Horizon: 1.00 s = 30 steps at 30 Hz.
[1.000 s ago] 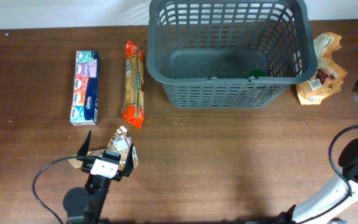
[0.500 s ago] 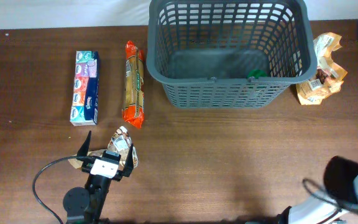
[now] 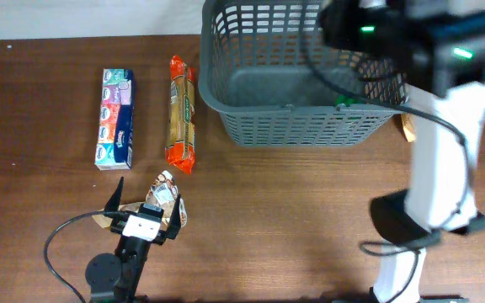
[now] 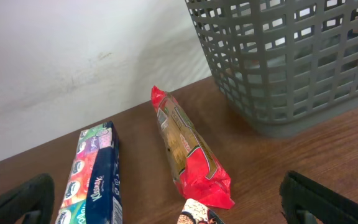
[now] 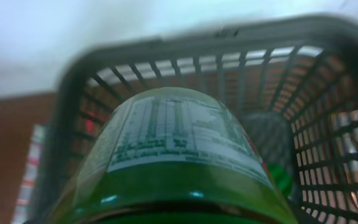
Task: Pack container
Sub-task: 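Carry the second jar into the grey basket and lower it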
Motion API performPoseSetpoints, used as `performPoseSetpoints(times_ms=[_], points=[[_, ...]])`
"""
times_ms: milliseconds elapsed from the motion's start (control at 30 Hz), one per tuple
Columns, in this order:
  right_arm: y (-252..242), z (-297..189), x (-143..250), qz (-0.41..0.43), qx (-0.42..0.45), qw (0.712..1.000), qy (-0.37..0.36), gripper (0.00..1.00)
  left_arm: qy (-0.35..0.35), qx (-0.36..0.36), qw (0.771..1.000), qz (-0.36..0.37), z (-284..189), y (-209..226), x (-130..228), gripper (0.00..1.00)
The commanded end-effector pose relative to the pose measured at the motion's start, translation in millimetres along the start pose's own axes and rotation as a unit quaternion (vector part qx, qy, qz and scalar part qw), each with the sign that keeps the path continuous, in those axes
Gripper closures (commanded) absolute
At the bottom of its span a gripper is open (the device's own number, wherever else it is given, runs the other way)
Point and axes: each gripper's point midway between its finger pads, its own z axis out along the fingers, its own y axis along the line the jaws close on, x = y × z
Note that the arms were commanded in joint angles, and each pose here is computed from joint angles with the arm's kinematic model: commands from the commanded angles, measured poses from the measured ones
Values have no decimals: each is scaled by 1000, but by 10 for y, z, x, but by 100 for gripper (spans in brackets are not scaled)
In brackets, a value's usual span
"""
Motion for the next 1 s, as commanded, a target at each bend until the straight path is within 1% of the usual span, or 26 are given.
performPoseSetpoints(times_ms=[0, 167, 367, 500, 633, 800, 967], points=[[-168, 440, 84, -23, 65, 997, 25, 96, 3, 6, 1000, 4, 5, -27, 29, 1], [-376, 1059, 321, -17, 95, 992, 87, 96, 3, 6, 1000, 4, 5, -27, 29, 1], [-680, 1538, 689, -9, 127, 978, 167, 96, 3, 6, 1000, 4, 5, -27, 29, 1], [-815, 1756, 858, -4, 133, 970, 202, 96, 3, 6, 1000, 4, 5, -27, 29, 1], [-765, 1932, 1006, -20, 99, 967, 233, 96, 3, 6, 1000, 4, 5, -27, 29, 1], [-766, 2064, 1124, -29, 93, 963, 252, 96, 3, 6, 1000, 4, 5, -27, 29, 1], [-820, 2244, 1348, -30, 97, 953, 286, 96, 3, 6, 1000, 4, 5, -27, 29, 1]])
